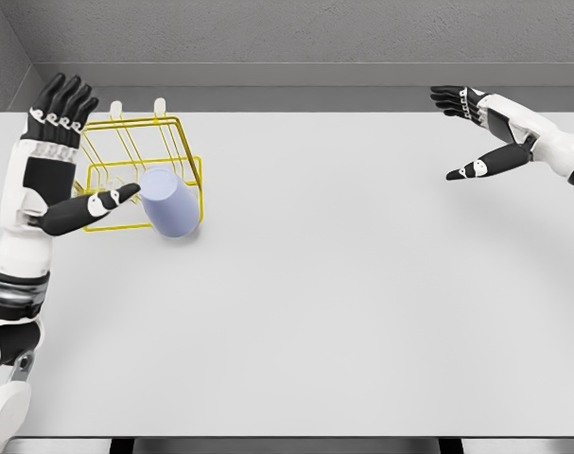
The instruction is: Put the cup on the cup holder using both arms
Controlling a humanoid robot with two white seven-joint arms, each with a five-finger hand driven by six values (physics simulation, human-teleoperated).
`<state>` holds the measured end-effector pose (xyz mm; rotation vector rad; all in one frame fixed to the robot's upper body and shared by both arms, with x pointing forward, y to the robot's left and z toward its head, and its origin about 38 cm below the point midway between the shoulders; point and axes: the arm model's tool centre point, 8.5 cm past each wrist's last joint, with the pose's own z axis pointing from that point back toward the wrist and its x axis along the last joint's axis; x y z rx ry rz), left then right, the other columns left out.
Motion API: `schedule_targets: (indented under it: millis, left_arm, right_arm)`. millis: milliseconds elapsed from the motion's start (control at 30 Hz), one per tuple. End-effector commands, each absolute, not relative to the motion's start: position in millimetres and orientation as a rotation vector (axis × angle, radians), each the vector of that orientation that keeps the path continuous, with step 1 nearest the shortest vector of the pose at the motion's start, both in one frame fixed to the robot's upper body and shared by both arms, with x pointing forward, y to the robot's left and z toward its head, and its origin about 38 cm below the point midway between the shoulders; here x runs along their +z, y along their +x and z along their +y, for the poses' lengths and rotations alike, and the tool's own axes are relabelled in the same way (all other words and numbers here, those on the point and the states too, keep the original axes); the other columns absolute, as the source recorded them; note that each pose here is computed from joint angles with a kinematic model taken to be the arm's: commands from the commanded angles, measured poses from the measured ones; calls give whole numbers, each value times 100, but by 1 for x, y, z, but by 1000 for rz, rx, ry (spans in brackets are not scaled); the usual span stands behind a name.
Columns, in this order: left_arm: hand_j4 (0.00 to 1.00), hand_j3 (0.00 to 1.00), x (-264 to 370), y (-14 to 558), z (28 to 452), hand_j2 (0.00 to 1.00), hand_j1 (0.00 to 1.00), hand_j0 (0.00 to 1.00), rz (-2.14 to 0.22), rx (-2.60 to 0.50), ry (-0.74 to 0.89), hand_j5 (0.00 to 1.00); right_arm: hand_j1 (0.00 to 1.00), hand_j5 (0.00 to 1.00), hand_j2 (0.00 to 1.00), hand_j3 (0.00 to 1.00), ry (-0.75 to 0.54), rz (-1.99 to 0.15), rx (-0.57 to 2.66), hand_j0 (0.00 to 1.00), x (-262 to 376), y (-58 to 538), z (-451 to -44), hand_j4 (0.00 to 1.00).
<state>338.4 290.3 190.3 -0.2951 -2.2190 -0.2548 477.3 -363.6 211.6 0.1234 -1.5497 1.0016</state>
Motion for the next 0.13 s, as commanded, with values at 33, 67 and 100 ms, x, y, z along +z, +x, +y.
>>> schedule_targets:
  millis: [33,67,100]
  left_arm:
    - [100,100,193,333,290,100,100,100,-2252,-305,-303,100]
    - [100,100,190,333,288,100,100,100,-2244,-309,-311,100]
    - [100,100,190,332,288,100,100,100,-2241,-308,-314,100]
  right_arm:
    - [100,100,100,100,140,-1555,995,100,210,478,-359,100]
    - [100,100,100,100,120,-1544,1016,100,209,478,-358,100]
    - [100,100,100,100,117,-1546,1018,100,209,479,-358,100]
